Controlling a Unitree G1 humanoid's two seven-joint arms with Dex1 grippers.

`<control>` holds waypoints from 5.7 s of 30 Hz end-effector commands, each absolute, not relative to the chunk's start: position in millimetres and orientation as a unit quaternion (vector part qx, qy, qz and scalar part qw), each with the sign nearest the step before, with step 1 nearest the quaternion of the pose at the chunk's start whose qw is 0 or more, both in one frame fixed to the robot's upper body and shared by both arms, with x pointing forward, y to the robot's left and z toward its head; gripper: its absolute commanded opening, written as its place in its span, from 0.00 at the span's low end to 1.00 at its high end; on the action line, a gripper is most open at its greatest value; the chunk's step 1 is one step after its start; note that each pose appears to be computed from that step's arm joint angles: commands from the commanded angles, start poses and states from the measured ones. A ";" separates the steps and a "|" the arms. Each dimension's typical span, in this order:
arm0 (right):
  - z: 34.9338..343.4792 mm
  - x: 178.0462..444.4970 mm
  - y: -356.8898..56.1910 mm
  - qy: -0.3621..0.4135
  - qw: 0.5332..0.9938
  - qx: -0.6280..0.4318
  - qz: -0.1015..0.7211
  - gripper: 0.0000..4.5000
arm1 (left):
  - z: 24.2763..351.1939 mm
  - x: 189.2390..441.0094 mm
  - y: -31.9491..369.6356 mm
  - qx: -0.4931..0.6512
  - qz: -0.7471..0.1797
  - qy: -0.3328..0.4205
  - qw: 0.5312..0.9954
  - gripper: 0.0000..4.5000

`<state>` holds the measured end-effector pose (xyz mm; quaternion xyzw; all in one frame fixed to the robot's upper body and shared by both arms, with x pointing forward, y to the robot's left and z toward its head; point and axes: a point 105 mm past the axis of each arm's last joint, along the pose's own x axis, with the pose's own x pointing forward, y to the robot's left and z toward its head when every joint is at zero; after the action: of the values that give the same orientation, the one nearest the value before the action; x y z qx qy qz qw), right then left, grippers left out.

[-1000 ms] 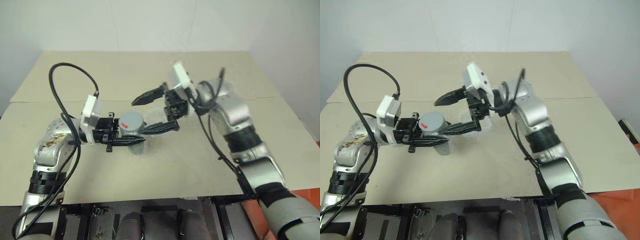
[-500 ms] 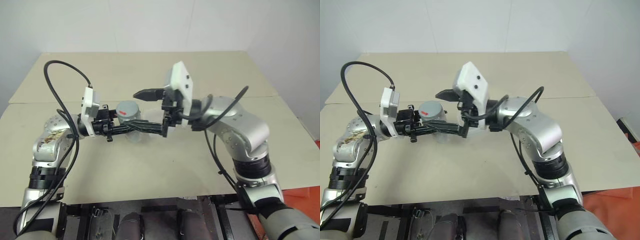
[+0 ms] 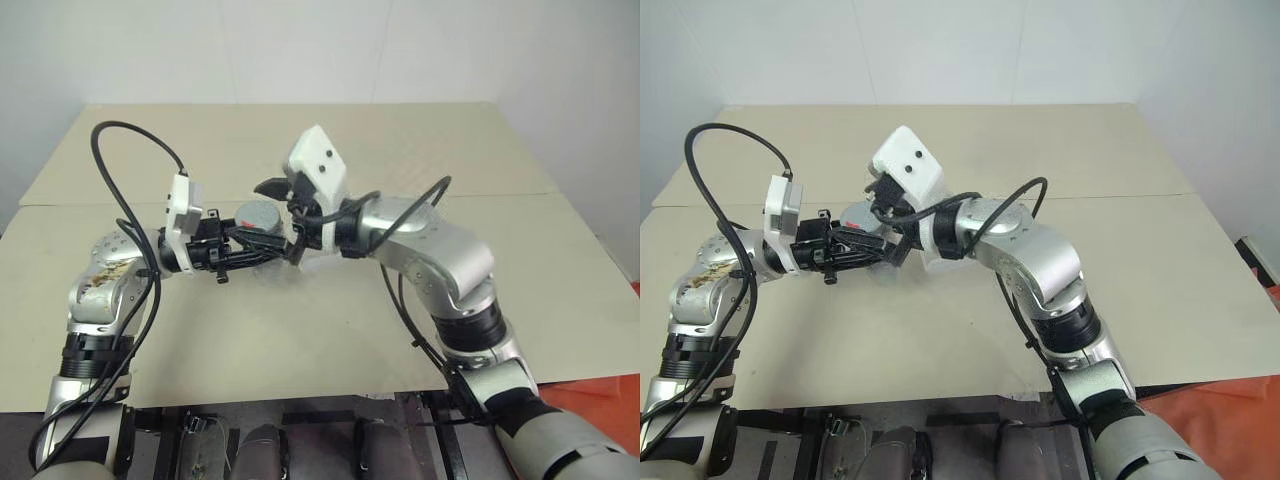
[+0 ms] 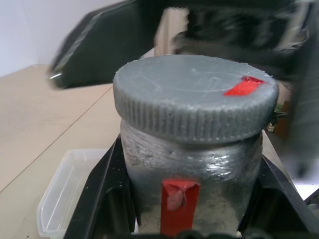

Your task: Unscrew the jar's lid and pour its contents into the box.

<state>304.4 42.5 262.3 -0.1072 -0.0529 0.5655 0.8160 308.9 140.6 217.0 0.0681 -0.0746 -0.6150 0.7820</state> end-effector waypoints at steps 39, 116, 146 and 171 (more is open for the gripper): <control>283.7 273.4 -15.4 -0.107 0.765 -0.128 0.623 1.00 | 228.7 303.4 155.1 0.105 -0.649 -0.089 0.748 0.45; 290.0 291.4 28.4 -0.104 0.791 -0.148 0.585 1.00 | 227.9 321.6 137.2 0.107 -0.655 -0.103 0.741 0.45; 282.2 312.0 -2.4 -0.087 0.808 -0.146 0.564 1.00 | 228.4 314.5 144.8 0.105 -0.652 -0.100 0.744 0.45; 286.1 280.3 21.3 -0.111 0.774 -0.128 0.611 1.00 | 226.3 315.7 138.3 0.101 -0.659 -0.100 0.739 0.45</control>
<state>280.8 17.5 278.4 -0.1180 -0.0926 0.6190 0.7709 318.1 139.8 215.7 0.0933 -0.0797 -0.6563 0.7444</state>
